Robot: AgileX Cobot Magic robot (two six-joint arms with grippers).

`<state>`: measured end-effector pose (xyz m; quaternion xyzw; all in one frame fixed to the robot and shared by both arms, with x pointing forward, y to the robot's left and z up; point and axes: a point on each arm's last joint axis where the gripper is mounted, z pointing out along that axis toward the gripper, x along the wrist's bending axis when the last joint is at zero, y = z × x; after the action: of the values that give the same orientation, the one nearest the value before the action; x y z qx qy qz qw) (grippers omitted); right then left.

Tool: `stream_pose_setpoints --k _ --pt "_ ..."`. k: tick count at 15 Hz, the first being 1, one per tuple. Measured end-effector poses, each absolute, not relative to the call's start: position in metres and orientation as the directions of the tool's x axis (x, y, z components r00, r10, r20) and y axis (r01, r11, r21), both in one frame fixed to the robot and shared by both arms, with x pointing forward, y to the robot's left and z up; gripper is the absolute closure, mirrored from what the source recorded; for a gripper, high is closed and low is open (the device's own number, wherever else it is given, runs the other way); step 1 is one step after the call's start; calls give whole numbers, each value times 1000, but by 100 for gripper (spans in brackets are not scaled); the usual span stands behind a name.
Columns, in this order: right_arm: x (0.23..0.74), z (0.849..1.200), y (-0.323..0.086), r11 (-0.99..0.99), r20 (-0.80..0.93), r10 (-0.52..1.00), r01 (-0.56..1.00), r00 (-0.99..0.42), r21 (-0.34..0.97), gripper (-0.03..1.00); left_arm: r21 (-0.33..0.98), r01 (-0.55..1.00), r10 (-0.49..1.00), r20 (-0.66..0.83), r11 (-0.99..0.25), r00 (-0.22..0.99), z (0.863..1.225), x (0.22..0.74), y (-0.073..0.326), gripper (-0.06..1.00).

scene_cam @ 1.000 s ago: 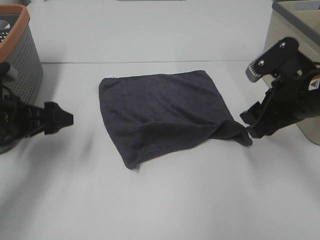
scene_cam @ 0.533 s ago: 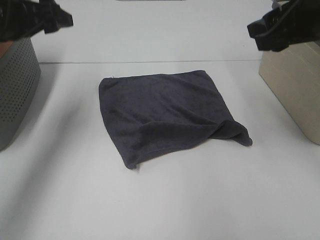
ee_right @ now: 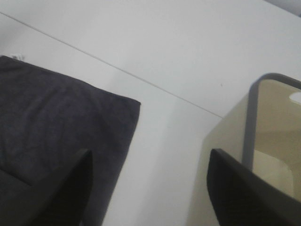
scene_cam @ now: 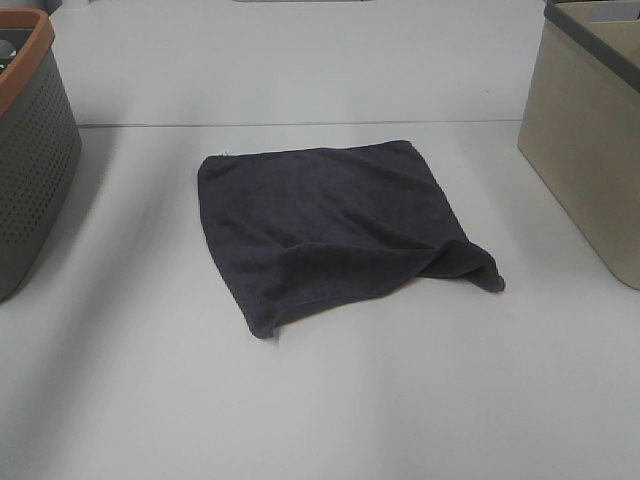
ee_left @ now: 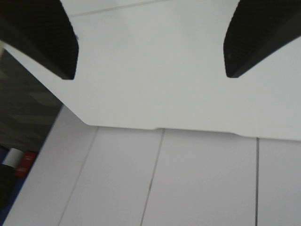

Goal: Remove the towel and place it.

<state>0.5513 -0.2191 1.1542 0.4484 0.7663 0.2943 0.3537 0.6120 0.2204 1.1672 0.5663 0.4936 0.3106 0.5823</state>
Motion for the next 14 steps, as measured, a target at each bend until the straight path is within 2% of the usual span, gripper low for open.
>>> stream_pose_setpoints --k 3,5,6,7,8,10,12,14 --pt "565 1165 -227 444 -357 896 527 -264 725 28 994 65 995 82 -86 58 1176 618 248 18" --pt "567 1170 -232 431 -385 901 524 -201 735 28 968 152 966 221 -200 -134 1177 617 268 21" --pt "570 1170 -234 396 -373 915 529 -156 750 28 939 293 955 238 -179 -179 1177 616 283 21" --pt "574 1170 -234 361 -349 928 538 -130 762 28 899 402 956 252 -173 -152 1177 618 294 22" --pt "579 1169 -233 335 -329 937 562 -116 756 28 856 502 973 202 -119 -113 1175 620 305 22" --pt "588 1171 -229 279 -270 957 616 -110 737 27 747 665 999 34 -3 -33 1172 618 326 22" --pt "589 1179 -223 261 -215 965 652 -151 712 24 662 746 997 -55 72 -47 1174 607 347 22" --pt "586 1183 -220 255 -180 967 682 -180 685 24 602 793 996 -62 90 -66 1175 596 357 22"
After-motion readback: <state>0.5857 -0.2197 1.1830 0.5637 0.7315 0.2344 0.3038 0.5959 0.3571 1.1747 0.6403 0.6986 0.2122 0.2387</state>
